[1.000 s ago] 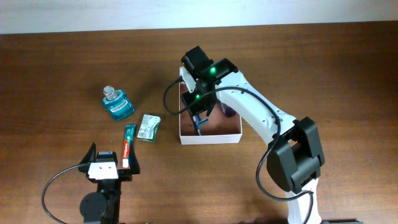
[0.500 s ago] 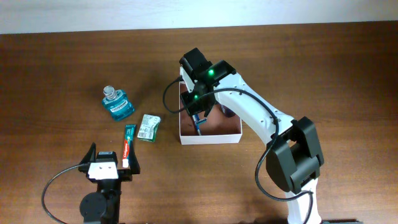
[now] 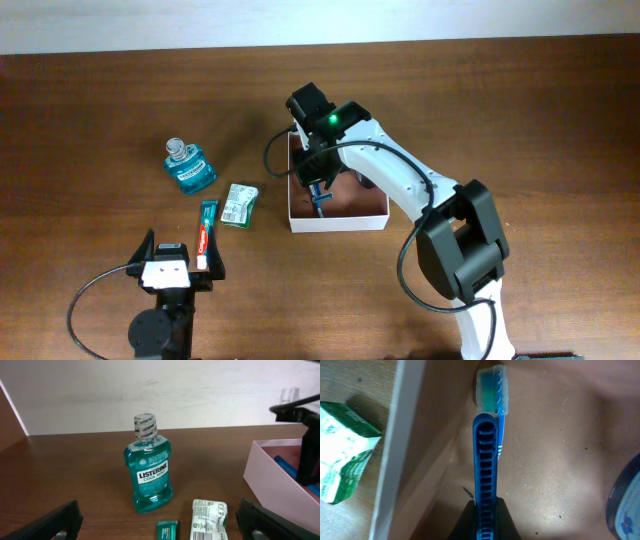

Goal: Pack container

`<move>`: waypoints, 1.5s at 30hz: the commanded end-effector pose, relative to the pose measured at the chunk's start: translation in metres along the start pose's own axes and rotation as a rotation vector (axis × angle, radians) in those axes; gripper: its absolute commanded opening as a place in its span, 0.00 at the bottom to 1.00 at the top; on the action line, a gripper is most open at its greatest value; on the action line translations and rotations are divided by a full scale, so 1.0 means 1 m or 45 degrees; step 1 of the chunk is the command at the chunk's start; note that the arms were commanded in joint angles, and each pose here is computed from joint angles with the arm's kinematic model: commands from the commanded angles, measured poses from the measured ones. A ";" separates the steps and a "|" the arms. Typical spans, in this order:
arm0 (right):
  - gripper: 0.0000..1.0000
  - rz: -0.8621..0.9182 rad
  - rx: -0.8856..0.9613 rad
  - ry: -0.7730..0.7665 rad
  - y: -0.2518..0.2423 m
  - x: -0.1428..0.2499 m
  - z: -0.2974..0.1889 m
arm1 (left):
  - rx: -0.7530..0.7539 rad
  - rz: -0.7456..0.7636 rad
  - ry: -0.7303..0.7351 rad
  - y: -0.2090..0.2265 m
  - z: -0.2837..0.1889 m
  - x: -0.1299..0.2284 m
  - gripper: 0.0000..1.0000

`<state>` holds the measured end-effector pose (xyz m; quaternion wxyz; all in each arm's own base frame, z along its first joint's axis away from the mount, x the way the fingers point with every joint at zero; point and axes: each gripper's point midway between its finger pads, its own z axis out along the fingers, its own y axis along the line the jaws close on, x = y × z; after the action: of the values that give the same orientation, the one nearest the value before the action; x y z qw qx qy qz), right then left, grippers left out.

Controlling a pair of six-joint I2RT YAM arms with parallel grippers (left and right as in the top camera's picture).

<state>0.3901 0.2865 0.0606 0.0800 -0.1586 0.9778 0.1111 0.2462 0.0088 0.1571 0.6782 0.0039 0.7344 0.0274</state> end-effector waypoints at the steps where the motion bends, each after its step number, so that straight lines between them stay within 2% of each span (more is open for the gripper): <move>1: 0.04 0.015 0.021 0.025 -0.001 0.006 0.010 | 0.005 0.021 0.002 -0.001 0.000 0.001 0.99; 7: 0.05 -0.007 0.015 0.020 0.007 0.007 0.011 | 0.005 0.021 0.002 -0.001 0.000 0.001 0.99; 8: 0.09 -0.007 0.015 0.021 0.007 0.007 0.011 | 0.005 0.021 0.002 -0.001 0.000 0.001 0.99; 10: 0.25 -0.008 0.015 0.020 0.007 0.007 0.011 | 0.005 0.021 0.002 -0.001 0.000 0.001 0.99; 15: 0.43 -0.008 0.014 0.020 0.007 0.007 0.011 | 0.005 0.021 0.002 -0.001 0.000 0.001 0.99; 20: 0.45 -0.003 0.010 -0.009 0.006 -0.003 -0.006 | 0.005 0.021 0.002 -0.001 0.000 0.001 0.99; 26: 0.45 -0.097 0.093 -0.260 0.001 -0.052 -0.089 | 0.005 0.021 0.002 -0.001 0.000 0.001 0.99; 31: 0.46 -0.155 0.117 -0.536 0.004 -0.092 -0.188 | 0.005 0.021 0.002 -0.001 0.000 0.001 0.99; 37: 0.47 0.064 0.395 -0.851 -0.072 -0.112 -0.300 | 0.005 0.021 0.002 -0.001 0.000 0.001 0.99; 42: 0.47 0.302 0.539 -0.911 -0.164 -0.091 -0.353 | 0.005 0.021 0.002 -0.001 0.000 0.001 0.99; 44: 0.56 0.393 0.590 -0.891 -0.201 -0.078 -0.362 | 0.005 0.021 0.002 -0.001 0.000 0.001 1.00; 45: 0.66 0.442 0.620 -0.873 -0.221 -0.070 -0.364 | 0.005 0.021 0.002 -0.001 0.000 0.001 0.99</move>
<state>0.4875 0.0748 0.3760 0.4146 0.0172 0.9096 -0.0212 0.2462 0.0088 0.1571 0.6782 0.0039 0.7344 0.0274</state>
